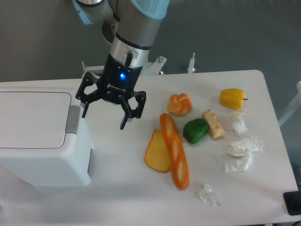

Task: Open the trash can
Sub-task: 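Lower the gripper onto the lid edge beside the grey handle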

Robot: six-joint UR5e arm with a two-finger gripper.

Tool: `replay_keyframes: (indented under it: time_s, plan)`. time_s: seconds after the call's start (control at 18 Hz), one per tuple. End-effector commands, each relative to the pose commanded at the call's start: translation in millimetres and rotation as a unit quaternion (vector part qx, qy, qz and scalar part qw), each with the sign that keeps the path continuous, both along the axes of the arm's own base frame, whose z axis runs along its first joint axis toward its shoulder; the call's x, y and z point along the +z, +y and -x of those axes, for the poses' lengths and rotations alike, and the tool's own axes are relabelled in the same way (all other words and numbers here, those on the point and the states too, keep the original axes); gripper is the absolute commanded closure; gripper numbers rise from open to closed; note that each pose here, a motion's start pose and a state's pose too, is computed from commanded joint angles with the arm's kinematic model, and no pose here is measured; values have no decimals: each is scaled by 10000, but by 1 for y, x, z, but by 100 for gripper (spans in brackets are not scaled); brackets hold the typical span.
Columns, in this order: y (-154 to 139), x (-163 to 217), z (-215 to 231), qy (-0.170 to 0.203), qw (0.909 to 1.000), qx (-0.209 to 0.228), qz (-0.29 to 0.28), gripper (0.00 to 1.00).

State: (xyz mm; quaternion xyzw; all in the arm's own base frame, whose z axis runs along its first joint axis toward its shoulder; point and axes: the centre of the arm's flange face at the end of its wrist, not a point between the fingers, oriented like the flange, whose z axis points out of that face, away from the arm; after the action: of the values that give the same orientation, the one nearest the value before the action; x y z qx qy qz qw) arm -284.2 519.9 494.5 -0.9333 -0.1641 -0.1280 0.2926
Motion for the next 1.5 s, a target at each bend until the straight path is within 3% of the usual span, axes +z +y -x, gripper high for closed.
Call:
replay_keyframes:
  time_s: [1.5]
  plan:
    - [7,-5,-7,-38,10000,-78,33,0]
